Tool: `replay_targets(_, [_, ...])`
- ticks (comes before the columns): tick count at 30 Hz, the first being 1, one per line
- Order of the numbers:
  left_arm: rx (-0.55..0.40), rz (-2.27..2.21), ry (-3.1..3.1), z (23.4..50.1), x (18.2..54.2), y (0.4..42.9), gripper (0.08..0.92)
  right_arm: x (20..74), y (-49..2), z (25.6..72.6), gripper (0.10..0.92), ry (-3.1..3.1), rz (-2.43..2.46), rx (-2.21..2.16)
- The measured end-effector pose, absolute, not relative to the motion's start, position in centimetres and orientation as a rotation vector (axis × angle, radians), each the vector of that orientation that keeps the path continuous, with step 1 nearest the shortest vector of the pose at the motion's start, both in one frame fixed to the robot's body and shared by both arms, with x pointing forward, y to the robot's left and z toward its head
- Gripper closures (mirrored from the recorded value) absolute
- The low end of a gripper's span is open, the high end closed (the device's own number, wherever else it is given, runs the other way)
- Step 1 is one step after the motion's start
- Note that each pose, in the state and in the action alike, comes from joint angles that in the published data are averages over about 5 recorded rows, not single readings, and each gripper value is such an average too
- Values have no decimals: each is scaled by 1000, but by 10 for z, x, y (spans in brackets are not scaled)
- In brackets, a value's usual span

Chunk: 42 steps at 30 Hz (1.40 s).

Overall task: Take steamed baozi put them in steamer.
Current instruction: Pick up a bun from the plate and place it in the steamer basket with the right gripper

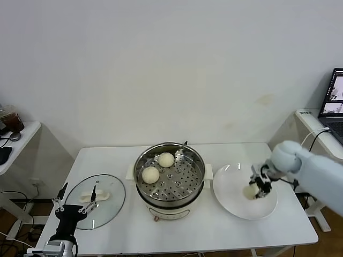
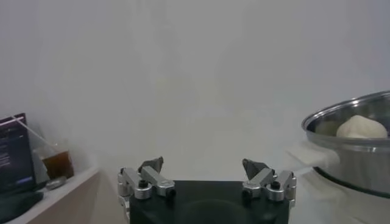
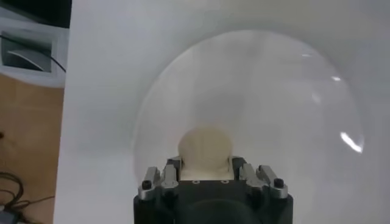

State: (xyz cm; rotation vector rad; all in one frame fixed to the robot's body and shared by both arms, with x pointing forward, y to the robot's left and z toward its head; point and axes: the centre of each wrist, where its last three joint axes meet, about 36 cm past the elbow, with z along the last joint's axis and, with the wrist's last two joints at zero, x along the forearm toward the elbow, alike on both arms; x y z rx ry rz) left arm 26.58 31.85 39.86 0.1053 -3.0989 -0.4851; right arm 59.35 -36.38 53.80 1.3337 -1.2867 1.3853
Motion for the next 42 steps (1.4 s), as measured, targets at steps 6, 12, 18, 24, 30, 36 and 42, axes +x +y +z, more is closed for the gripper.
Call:
replay_targets(6, [100, -485, -3104, 399, 268, 320, 177, 623, -346, 608, 523, -1351, 1455, 1401])
replay_targets(12, [102, -482, -3105, 399, 270, 320, 177, 642, -293, 673, 517, -1369, 1590, 1553])
replay_targets(18, [107, -480, -3105, 399, 270, 320, 177, 647, -214, 694, 511, -1251, 1729, 1763])
replay_targets(24, [121, -483, -3104, 400, 268, 322, 177, 641, -129, 680, 505, -1007, 1852, 1969])
replay_targets(30, [138, -482, -3106, 401, 268, 324, 177, 629, -64, 655, 505, -744, 1975, 2102])
replay_targets(36, [151, -483, -3106, 401, 267, 326, 177, 618, -26, 629, 504, -502, 2082, 2163])
replay_targets(42, [161, -484, -3105, 400, 267, 328, 177, 606, -3, 610, 497, -314, 2150, 2208])
